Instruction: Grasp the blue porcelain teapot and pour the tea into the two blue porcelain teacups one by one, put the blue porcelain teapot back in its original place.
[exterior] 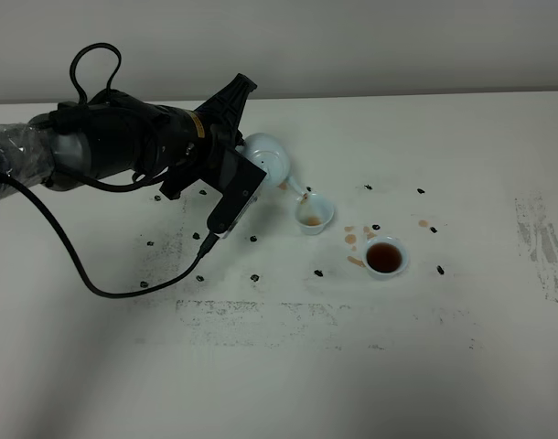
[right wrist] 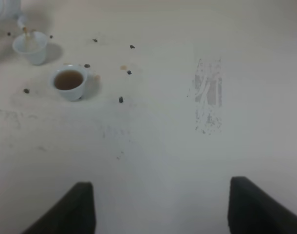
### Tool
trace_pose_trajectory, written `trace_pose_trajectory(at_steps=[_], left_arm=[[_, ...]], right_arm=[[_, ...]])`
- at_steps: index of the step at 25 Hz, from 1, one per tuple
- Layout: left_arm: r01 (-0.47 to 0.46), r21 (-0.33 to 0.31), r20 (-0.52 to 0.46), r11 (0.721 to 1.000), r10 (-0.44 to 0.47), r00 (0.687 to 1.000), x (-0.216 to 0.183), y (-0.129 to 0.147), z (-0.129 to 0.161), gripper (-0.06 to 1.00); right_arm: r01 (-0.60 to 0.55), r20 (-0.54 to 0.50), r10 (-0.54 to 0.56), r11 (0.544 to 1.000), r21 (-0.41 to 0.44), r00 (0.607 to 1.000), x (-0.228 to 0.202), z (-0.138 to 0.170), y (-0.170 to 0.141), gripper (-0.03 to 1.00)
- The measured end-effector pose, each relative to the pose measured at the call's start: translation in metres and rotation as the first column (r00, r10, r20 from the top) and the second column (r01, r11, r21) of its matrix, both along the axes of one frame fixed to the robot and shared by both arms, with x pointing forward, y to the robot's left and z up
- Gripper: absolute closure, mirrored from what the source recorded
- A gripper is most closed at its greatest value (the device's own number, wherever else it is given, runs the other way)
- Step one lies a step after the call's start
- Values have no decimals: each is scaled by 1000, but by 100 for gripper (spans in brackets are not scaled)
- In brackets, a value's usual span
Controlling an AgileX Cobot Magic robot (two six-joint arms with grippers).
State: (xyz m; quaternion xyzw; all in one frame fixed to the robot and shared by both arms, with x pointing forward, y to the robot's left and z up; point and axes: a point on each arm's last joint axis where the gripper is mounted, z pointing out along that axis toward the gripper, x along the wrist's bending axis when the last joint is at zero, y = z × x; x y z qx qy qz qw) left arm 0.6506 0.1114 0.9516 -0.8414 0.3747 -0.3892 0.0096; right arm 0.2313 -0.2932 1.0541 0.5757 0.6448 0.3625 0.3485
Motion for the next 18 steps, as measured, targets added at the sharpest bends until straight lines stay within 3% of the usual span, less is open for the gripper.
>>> trace_pose_trajectory(at_steps=[18], left_arm=[[18, 0, 12, 1000, -18, 1000, -2, -5, 1, 91]], right_arm=[[0, 0, 0, 1000, 0, 1000, 0, 0, 0, 41]])
